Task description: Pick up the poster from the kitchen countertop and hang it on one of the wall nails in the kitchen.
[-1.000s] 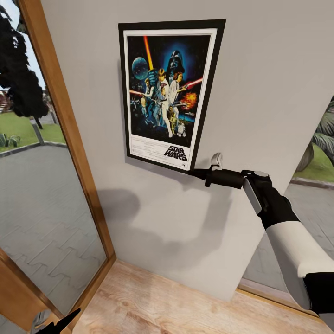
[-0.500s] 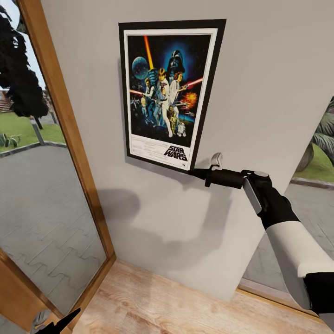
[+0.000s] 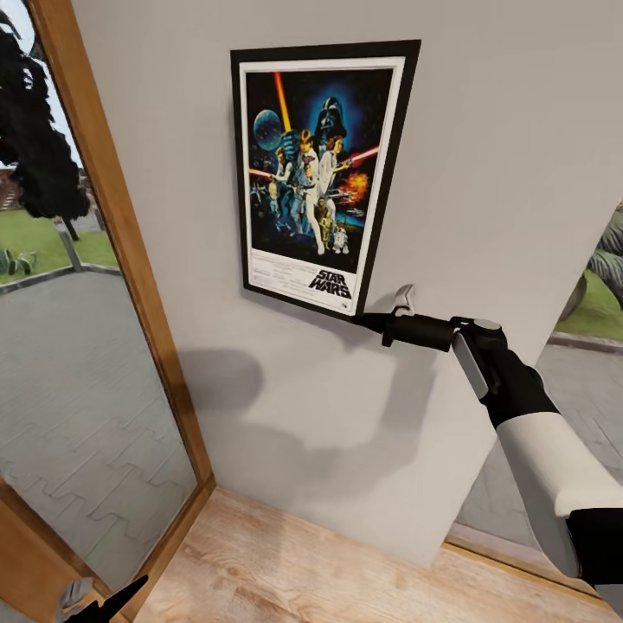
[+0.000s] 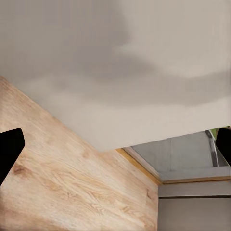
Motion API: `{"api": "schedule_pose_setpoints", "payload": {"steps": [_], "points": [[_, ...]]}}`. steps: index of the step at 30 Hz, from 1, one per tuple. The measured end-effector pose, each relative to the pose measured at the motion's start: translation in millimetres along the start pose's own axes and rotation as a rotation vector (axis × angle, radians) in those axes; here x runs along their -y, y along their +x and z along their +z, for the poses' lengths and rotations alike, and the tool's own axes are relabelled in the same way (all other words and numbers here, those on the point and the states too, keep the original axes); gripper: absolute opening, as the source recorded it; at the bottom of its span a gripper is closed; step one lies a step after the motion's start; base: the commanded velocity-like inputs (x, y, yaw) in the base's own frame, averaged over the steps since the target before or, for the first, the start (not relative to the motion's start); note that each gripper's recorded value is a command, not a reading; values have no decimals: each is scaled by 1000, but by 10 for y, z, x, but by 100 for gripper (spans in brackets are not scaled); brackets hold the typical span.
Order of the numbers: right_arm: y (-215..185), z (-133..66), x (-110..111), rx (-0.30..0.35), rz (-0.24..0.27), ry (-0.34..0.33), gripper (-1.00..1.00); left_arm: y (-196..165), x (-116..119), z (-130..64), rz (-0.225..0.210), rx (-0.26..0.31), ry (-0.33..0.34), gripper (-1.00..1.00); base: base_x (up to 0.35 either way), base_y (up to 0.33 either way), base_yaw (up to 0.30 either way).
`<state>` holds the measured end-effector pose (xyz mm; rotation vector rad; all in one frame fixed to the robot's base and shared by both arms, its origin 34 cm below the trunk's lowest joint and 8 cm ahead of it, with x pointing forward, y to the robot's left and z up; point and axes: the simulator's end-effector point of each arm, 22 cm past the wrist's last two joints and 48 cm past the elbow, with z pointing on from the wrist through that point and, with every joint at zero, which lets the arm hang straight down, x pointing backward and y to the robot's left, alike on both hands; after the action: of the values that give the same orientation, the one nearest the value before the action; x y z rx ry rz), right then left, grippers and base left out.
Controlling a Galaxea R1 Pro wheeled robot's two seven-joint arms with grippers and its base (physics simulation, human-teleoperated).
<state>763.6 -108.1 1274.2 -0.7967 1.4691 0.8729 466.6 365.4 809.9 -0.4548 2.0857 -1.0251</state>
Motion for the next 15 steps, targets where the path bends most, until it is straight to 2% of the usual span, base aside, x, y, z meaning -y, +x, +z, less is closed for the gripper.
{"api": "schedule_pose_setpoints", "payload": {"steps": [15], "points": [[-17,107,-80,11,8,-14,-100,-7,-4,-7,2,1,-1,100,45,0,0]]}}
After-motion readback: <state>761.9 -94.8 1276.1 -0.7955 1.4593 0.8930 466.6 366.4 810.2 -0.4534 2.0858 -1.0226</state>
